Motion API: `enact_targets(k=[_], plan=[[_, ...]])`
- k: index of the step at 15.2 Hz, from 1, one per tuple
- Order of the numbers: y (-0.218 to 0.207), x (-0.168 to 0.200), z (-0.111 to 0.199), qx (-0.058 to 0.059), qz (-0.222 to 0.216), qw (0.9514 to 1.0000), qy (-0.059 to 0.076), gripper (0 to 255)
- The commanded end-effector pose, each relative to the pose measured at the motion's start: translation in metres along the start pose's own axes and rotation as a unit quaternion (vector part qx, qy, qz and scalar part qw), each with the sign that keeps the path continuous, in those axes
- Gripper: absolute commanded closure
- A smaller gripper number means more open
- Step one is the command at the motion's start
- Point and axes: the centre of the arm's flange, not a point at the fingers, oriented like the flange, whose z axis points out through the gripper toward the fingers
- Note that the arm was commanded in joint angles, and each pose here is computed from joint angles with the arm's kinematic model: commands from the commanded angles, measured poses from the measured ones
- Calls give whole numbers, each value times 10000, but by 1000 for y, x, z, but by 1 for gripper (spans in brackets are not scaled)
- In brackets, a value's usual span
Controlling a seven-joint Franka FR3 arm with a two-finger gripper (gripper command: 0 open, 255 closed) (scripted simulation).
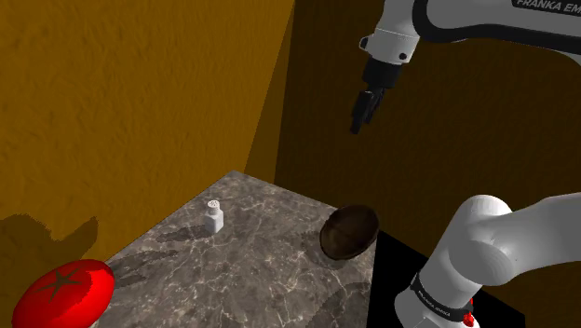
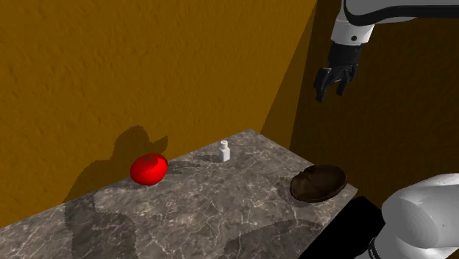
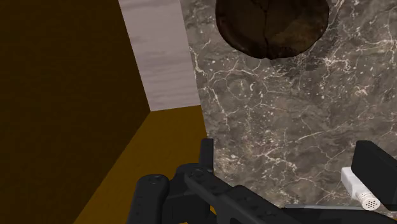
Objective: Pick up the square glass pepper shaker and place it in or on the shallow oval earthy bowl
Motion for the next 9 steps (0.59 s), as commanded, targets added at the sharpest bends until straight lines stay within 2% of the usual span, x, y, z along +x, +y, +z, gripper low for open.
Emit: enact_targets(k=[1, 9], plan=[[0, 0, 0, 0, 0, 10000, 0, 0], [-58, 78, 55, 25, 36, 9995, -328, 0]])
